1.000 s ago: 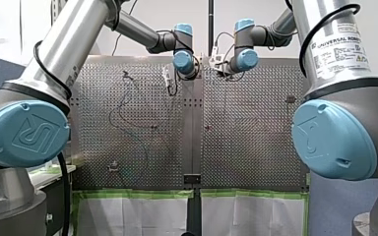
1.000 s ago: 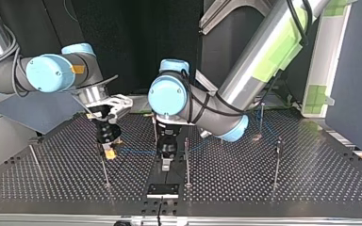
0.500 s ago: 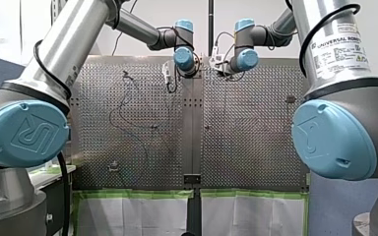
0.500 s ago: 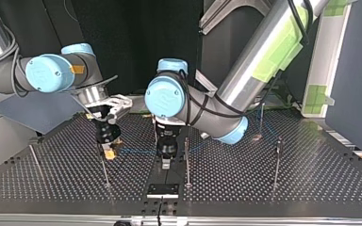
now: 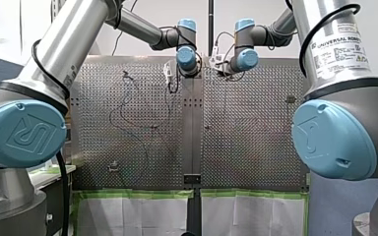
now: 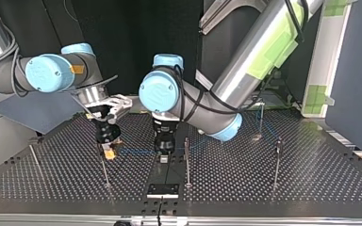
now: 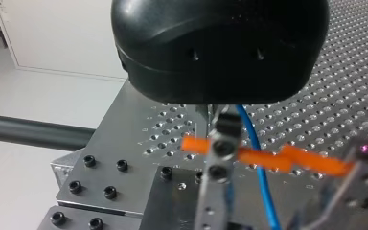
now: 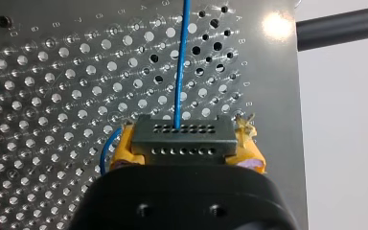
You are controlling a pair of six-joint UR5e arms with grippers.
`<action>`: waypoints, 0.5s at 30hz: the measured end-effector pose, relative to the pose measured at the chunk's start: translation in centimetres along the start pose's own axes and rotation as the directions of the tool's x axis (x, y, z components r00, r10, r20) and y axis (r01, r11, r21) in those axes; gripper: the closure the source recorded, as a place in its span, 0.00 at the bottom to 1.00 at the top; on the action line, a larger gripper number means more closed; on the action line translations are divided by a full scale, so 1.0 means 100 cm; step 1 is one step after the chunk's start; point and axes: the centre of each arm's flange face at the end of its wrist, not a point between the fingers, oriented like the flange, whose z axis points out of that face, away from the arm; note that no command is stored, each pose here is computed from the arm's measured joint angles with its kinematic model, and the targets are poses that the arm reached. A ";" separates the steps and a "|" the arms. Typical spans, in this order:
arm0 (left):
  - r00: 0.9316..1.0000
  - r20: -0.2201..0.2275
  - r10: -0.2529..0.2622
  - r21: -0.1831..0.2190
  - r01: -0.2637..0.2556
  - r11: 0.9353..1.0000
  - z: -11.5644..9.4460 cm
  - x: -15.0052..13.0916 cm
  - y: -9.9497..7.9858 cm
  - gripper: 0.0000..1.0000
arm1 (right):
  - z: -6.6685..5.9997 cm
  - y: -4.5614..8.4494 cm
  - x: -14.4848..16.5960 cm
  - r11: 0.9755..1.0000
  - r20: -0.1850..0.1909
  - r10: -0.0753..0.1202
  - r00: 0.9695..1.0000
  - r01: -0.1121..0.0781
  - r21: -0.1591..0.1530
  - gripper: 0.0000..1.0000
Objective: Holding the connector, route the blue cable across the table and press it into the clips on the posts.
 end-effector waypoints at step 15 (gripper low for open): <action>0.998 -0.049 0.025 -0.007 -0.026 1.000 -0.028 0.052 -0.010 1.00 | -0.004 -0.002 -0.010 1.000 0.022 0.003 1.000 -0.003 0.000 1.00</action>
